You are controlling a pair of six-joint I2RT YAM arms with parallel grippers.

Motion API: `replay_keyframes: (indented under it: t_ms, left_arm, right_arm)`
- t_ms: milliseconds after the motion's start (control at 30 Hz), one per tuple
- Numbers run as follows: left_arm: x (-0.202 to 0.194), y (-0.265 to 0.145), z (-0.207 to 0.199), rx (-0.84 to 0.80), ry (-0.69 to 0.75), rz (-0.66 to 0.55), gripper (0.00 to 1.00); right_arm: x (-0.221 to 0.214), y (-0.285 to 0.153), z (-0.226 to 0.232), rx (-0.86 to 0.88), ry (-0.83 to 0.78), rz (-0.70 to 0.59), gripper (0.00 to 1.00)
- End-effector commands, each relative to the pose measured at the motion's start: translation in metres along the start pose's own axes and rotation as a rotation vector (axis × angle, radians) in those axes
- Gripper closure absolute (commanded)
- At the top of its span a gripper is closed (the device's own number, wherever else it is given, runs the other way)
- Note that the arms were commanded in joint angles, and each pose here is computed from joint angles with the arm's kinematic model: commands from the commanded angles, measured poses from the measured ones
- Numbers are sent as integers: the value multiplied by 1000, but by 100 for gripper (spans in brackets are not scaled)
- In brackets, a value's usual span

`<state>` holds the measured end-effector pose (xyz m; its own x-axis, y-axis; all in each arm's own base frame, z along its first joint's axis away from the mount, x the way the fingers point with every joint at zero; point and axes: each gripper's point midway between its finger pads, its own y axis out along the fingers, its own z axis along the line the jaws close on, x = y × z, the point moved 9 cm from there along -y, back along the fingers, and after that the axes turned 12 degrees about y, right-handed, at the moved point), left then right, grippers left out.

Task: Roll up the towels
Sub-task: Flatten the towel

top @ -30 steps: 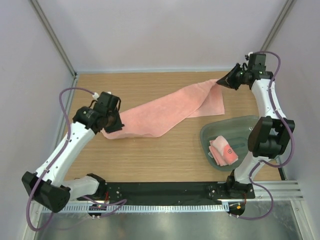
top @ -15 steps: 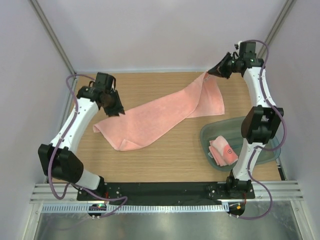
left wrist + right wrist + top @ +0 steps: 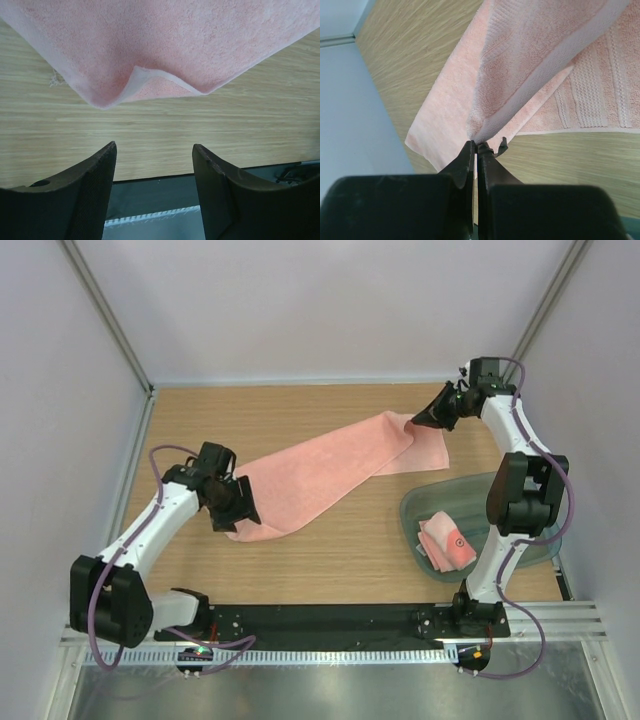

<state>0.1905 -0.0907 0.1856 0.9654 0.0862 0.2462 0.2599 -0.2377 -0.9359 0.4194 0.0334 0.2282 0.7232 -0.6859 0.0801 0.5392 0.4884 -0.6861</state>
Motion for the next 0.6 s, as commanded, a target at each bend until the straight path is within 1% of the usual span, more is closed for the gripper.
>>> replay_keyframes:
  t_ms: [0,67,200,233,333,567]
  left_arm:
    - [16,3,-6,-37,43,-76,36]
    - [21,4,-4,-7,64,-81,36]
    - [28,19,-1,32,82,-45,36]
    - [29,22,0,40,85,-41,39]
    - [30,31,3,69,85,-34,41]
    - [36,41,2,68,67,-25,43]
  right_arm:
    - [-2,-23,23,86,-86,-54,99]
    - [-3,-23,23,84,-90,-55,99]
    - [-3,-25,23,84,-96,-58,99]
    - [-4,-25,23,85,-97,-57,99]
    - [-4,-26,24,87,-97,-56,99]
    - [-6,-24,21,82,-101,-52,99]
